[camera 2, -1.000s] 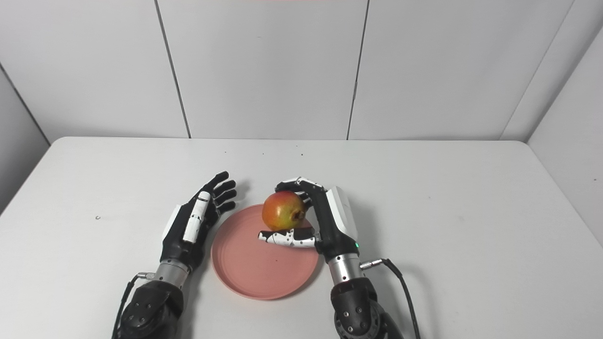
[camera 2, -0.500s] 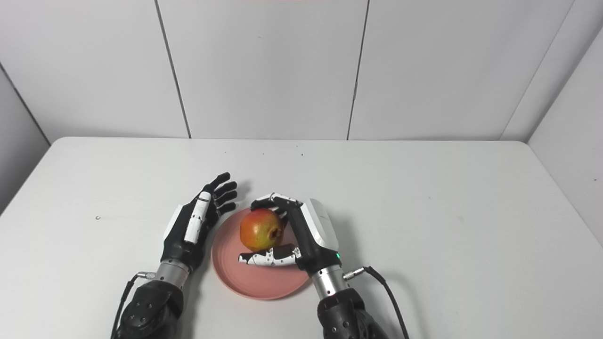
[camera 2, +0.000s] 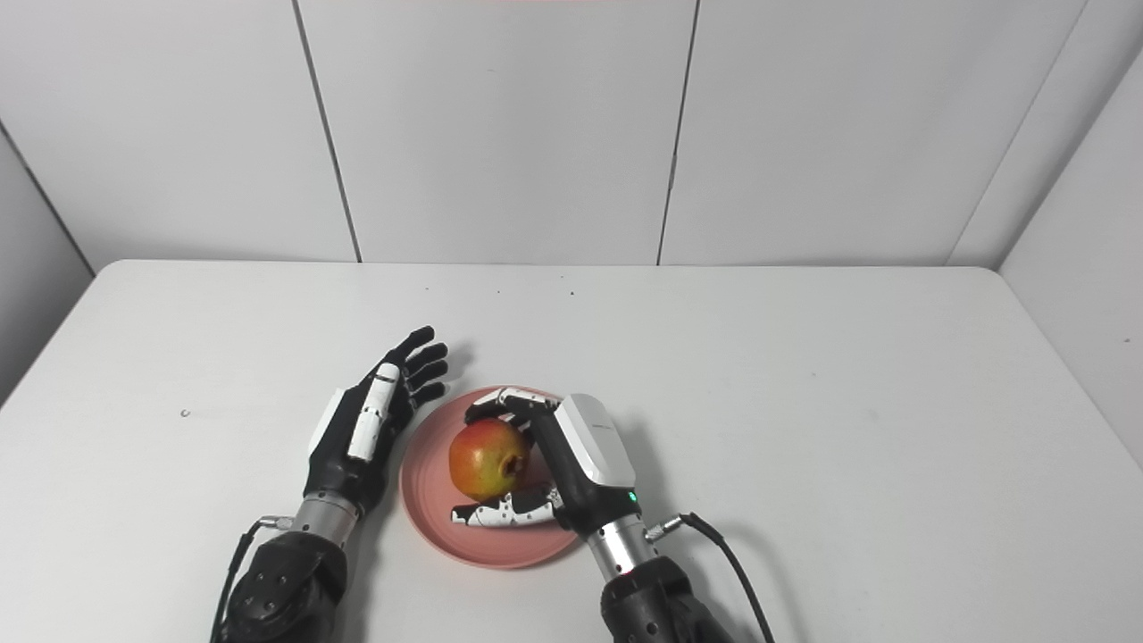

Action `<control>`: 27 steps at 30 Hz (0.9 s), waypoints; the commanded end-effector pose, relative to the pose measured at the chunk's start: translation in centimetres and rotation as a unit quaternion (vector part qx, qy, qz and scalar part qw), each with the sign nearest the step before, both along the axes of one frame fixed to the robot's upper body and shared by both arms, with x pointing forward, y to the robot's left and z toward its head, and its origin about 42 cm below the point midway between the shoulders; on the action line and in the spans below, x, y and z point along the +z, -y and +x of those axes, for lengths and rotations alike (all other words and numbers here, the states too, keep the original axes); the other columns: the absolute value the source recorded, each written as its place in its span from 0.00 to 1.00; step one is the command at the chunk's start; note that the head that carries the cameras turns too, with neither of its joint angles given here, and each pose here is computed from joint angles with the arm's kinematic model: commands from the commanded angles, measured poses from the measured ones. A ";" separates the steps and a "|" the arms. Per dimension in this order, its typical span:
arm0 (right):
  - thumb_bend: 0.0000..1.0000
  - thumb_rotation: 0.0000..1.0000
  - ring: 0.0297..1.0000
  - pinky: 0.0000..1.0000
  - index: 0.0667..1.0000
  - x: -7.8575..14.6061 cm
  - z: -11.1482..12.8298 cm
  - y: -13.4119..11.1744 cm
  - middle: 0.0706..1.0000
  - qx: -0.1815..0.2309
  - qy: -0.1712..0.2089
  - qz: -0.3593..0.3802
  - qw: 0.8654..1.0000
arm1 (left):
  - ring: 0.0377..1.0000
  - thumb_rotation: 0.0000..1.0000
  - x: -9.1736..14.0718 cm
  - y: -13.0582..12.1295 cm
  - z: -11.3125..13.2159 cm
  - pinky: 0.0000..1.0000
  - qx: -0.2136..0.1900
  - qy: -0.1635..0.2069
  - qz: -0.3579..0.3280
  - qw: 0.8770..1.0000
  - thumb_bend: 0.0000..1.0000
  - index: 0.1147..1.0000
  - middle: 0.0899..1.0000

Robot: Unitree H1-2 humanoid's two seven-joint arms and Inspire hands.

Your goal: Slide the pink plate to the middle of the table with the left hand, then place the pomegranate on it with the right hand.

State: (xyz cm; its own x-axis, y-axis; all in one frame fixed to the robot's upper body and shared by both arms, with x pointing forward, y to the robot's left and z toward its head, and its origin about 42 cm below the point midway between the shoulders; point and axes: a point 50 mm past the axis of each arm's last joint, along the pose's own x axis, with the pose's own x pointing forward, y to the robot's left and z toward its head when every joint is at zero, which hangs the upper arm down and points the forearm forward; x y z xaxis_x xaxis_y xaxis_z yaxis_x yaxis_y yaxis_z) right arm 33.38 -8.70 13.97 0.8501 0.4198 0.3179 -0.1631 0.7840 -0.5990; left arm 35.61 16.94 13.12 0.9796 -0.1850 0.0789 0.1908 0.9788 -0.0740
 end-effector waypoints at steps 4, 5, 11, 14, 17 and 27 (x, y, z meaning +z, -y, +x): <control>0.52 0.00 0.47 0.46 0.48 1.7 0.4 -0.3 0.44 0.013 0.029 0.006 0.999 | 0.85 0.98 1.1 0.3 0.5 0.84 -0.004 0.022 0.000 1.000 0.33 0.82 0.84; 0.52 0.00 0.50 0.47 0.48 1.7 0.3 -0.3 0.44 0.012 0.028 0.004 1.000 | 0.85 0.99 1.1 0.3 0.5 0.84 -0.005 0.023 0.001 1.000 0.33 0.82 0.84; 0.51 0.14 0.66 0.60 0.46 1.8 0.2 -0.3 0.64 0.013 0.026 -0.013 0.999 | 0.85 0.99 1.2 0.2 0.4 0.83 -0.006 0.021 0.008 1.000 0.34 0.82 0.84; 0.51 0.15 0.70 0.66 0.46 1.8 0.1 -0.3 0.70 0.014 0.024 -0.017 0.999 | 0.85 0.99 1.2 0.2 0.4 0.83 -0.004 0.021 0.013 1.000 0.34 0.82 0.84; 0.51 0.16 0.75 0.70 0.46 1.8 0.0 -0.3 0.73 0.020 0.027 -0.019 0.999 | 0.85 1.00 1.3 0.2 0.5 0.82 -0.004 0.022 0.020 1.000 0.34 0.81 0.84; 0.66 0.44 0.82 0.81 0.68 1.7 -0.1 -0.4 0.78 0.036 0.033 -0.028 0.998 | 0.85 1.00 1.4 0.1 0.4 0.81 -0.003 0.024 0.026 0.999 0.33 0.81 0.83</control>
State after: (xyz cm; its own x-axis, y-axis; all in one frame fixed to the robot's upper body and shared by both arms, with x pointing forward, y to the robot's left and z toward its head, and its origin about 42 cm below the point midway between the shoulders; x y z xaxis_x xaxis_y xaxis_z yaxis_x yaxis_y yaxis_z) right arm 33.09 -8.70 14.15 0.8297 0.4817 0.2821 -0.1988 0.7272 -0.6570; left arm 35.59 16.95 13.20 0.9788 -0.1909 0.0748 0.1932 0.9809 -0.0240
